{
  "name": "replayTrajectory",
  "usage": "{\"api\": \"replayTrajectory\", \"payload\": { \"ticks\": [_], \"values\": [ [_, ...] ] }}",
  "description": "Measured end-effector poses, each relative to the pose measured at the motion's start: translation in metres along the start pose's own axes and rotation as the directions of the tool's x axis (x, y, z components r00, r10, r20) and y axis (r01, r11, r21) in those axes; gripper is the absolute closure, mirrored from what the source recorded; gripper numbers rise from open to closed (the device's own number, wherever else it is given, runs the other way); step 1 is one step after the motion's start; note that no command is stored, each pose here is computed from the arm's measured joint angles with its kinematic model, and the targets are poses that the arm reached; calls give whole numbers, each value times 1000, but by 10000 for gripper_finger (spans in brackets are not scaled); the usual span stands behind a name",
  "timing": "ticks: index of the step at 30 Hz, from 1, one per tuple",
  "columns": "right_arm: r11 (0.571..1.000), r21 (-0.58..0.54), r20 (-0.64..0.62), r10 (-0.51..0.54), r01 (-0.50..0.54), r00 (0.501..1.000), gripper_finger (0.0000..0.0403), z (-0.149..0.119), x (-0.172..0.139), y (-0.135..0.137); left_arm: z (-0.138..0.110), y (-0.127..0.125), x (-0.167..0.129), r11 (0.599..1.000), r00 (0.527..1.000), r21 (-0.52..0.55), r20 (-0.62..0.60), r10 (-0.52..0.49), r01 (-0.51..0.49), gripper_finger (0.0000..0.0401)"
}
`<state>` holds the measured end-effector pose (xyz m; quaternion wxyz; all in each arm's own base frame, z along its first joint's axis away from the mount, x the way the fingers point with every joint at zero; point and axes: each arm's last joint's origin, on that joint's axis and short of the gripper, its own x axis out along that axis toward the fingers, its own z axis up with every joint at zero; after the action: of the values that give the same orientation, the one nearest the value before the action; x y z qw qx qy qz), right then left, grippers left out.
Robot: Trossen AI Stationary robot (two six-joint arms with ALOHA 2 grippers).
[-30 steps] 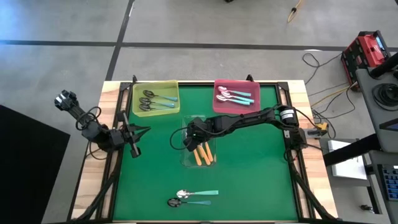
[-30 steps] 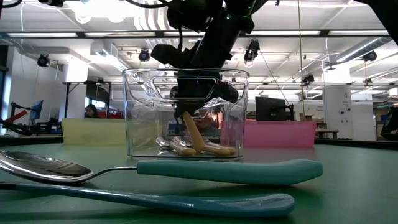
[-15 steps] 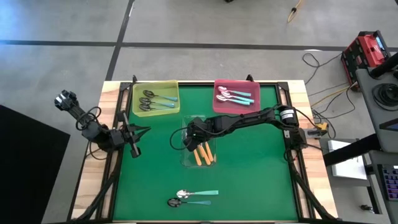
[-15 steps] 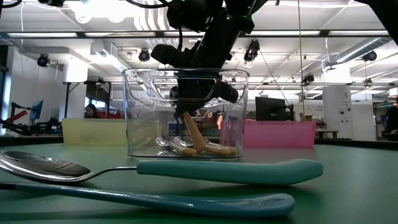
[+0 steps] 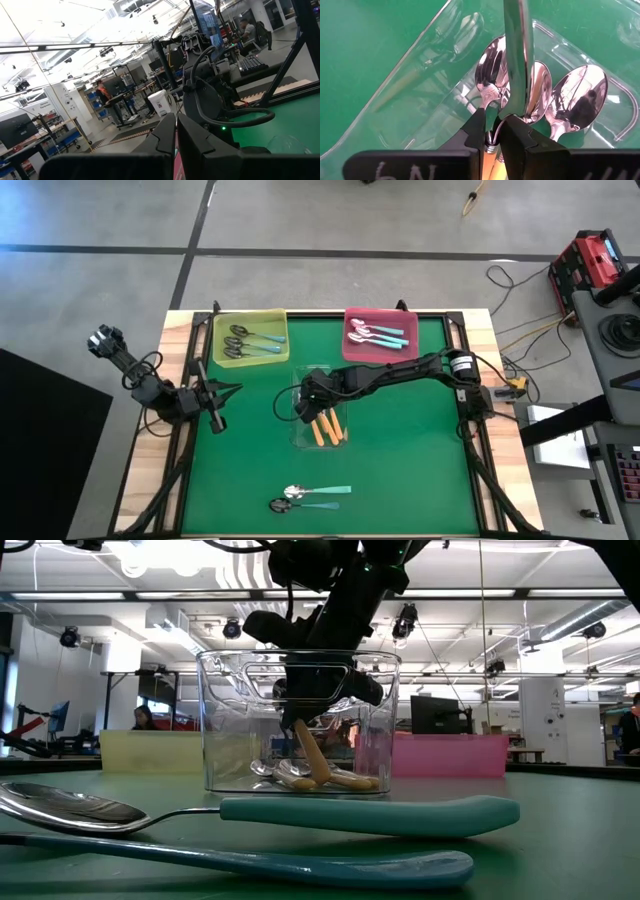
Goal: Sort silverware by color (type)
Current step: Put the yellow spoon into the transparent bin
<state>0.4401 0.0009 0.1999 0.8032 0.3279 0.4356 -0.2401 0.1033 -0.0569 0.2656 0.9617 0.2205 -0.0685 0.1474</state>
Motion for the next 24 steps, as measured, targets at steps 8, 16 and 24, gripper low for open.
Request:
{"api": "replayTrajectory", "payload": {
  "ticks": [8, 16, 24],
  "values": [
    [1000, 16, 0, -1, 1, 1000, 365, 0, 0, 0, 0, 0, 0, 1000, 1000, 0, 0, 0, 0, 401],
    [1000, 14, 1, -1, 1, 1000, 326, 0, 0, 0, 0, 0, 0, 1000, 1000, 0, 0, 0, 0, 401],
    [1000, 14, 1, -1, 1, 1000, 324, 0, 0, 0, 0, 0, 0, 1000, 1000, 0, 0, 0, 0, 401]
  ]
}}
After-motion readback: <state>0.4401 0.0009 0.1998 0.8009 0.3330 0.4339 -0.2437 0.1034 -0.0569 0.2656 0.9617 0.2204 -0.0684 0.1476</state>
